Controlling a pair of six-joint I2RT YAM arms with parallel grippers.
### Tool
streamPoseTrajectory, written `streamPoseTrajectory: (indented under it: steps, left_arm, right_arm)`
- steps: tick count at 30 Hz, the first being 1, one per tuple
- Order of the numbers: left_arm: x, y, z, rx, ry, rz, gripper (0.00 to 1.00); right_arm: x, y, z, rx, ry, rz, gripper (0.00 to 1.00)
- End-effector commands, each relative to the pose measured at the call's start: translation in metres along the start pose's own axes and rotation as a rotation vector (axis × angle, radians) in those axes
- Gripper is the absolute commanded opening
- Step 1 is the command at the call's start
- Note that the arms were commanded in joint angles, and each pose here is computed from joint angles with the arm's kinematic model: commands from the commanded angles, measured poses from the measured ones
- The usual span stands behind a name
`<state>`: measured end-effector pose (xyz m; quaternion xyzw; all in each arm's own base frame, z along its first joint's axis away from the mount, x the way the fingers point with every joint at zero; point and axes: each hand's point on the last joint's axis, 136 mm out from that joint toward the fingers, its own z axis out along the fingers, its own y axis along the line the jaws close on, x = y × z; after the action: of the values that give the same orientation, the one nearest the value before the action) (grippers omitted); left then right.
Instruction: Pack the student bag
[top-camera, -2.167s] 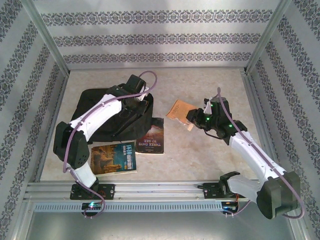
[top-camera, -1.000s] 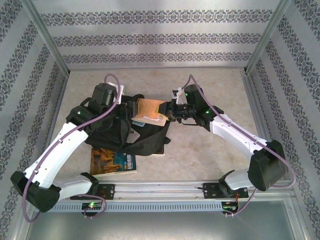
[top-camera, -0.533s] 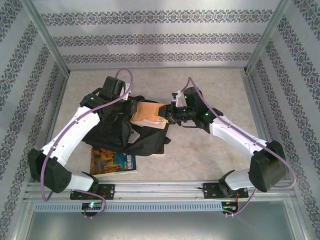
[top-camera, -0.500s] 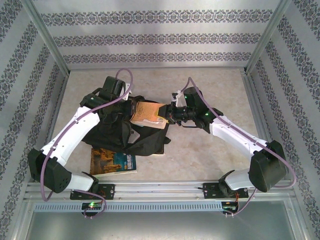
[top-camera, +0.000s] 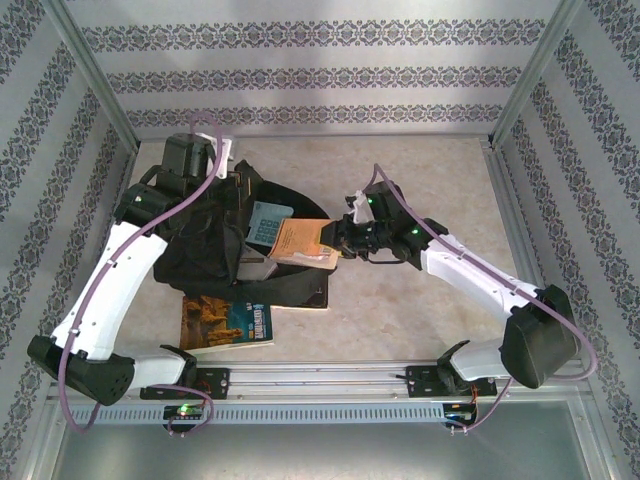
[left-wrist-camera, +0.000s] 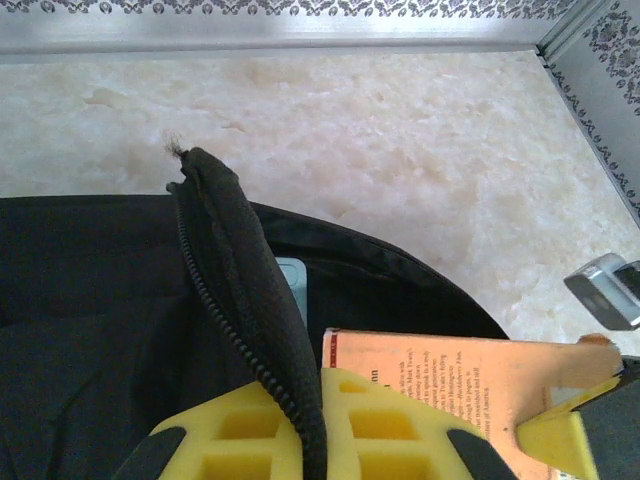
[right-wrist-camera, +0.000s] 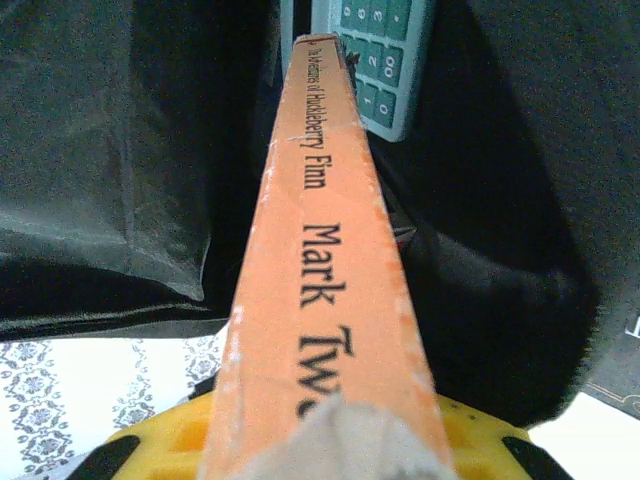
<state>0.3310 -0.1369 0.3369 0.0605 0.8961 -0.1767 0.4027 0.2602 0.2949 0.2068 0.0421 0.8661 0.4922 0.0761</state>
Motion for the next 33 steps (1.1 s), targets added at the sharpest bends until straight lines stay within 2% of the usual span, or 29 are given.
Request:
streamPoseTrajectory:
  steps: [1,8,13,19,24,26,30,33]
  left_arm:
    - [-0.021,-0.007,-0.017,0.026,-0.079,-0.002,0.00]
    - [-0.023,-0.014,-0.011,0.068,-0.078,-0.025,0.00]
    - [-0.030,-0.018,-0.014,0.090,-0.097,-0.037,0.00]
    - [-0.045,-0.027,-0.020,0.129,-0.128,-0.060,0.00]
    - [-0.060,-0.035,-0.022,0.160,-0.158,-0.073,0.00]
    - [-0.064,-0.035,-0.021,0.161,-0.169,-0.075,0.00]
    - [-0.073,-0.035,-0.017,0.154,-0.193,-0.073,0.00]
    - [-0.074,-0.031,-0.011,0.137,-0.188,-0.064,0.00]
  right_arm:
    - [-0.004,0.021,0.008,-0.079,-0.005,-0.031,0.00]
    - [-0.013,0.059,0.039,-0.191,0.047,-0.024,0.00]
    - [-0.015,0.074,0.078,-0.240,0.114,-0.021,0.00]
    - [-0.022,0.082,0.126,-0.289,0.116,-0.036,0.00]
    - [-0.035,0.090,0.179,-0.344,0.116,0.019,0.00]
    - [-0.040,0.096,0.197,-0.336,0.102,0.018,0.06]
    - [-0.045,0.103,0.229,-0.249,0.081,-0.004,0.38]
    - [-0.047,0.104,0.239,-0.224,0.081,-0.034,0.55]
